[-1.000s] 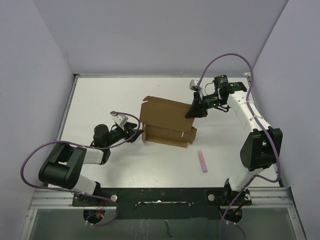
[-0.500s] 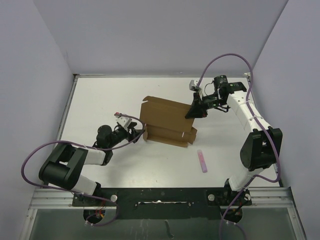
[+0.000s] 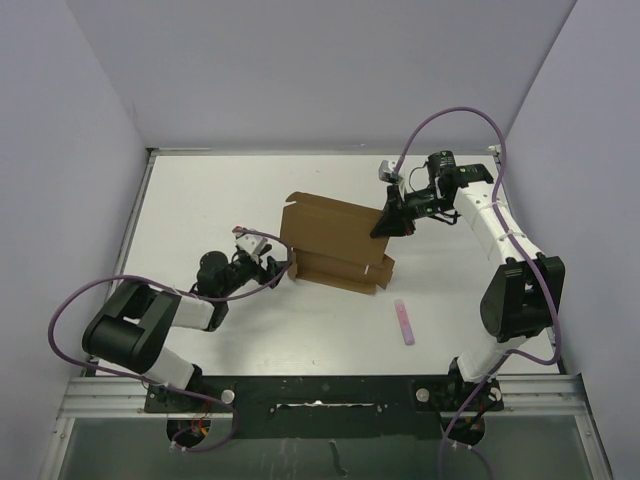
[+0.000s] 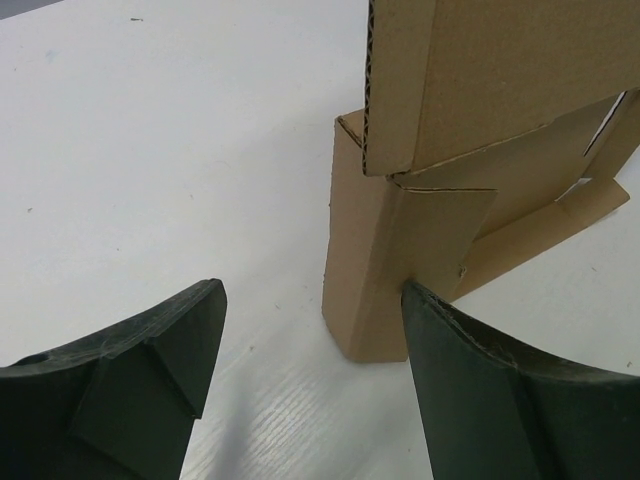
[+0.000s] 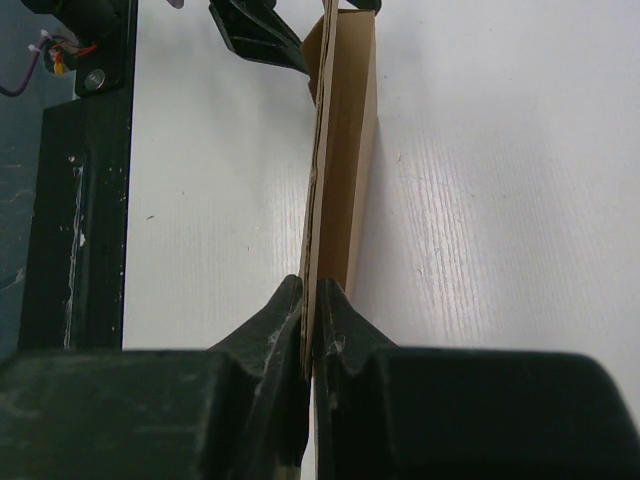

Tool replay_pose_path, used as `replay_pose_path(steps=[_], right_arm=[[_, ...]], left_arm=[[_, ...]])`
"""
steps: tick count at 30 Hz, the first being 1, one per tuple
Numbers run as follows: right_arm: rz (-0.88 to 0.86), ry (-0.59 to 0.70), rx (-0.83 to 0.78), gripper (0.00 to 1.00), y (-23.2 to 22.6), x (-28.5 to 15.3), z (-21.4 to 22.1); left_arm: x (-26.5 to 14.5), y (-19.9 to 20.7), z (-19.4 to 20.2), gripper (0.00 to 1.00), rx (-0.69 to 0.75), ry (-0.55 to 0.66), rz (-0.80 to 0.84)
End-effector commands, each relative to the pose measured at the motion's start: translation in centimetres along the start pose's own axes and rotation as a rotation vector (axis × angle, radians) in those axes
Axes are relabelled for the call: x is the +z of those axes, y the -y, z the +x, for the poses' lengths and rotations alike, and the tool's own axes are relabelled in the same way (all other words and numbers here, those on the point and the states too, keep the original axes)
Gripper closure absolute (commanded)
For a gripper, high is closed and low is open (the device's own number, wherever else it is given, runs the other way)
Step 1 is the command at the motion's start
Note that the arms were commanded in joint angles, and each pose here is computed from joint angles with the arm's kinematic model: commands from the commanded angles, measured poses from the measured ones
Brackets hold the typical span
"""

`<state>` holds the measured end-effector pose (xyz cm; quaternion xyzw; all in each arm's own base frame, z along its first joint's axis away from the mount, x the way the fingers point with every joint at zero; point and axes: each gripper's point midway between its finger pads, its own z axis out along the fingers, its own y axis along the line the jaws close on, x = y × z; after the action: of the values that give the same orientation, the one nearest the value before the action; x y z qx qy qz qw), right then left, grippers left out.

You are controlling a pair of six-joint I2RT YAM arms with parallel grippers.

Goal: Fold the paper box

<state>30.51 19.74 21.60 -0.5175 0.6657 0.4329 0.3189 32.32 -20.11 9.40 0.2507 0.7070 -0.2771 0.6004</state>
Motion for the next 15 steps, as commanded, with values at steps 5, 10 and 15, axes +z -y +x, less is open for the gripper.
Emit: replay_pose_path(steps=[5,10,15], right_arm=[[-0.026,0.025,-0.038,1.00,-0.9,0.1,-0.8],[-0.027,0.023,-0.030,1.00,-0.7,0.2,-0.7],[-0.026,0.022,-0.026,1.00,-0.6,0.3,-0.6]], left_arm=[[1.7,-0.4,-2.5,0.28,0.045,0.084,0.010],[2.1,-0.1,-2.8,0.23,0.039,0.114,0.019],[2.6,0.1,-2.6,0.23,0.047,0.112,0.017]])
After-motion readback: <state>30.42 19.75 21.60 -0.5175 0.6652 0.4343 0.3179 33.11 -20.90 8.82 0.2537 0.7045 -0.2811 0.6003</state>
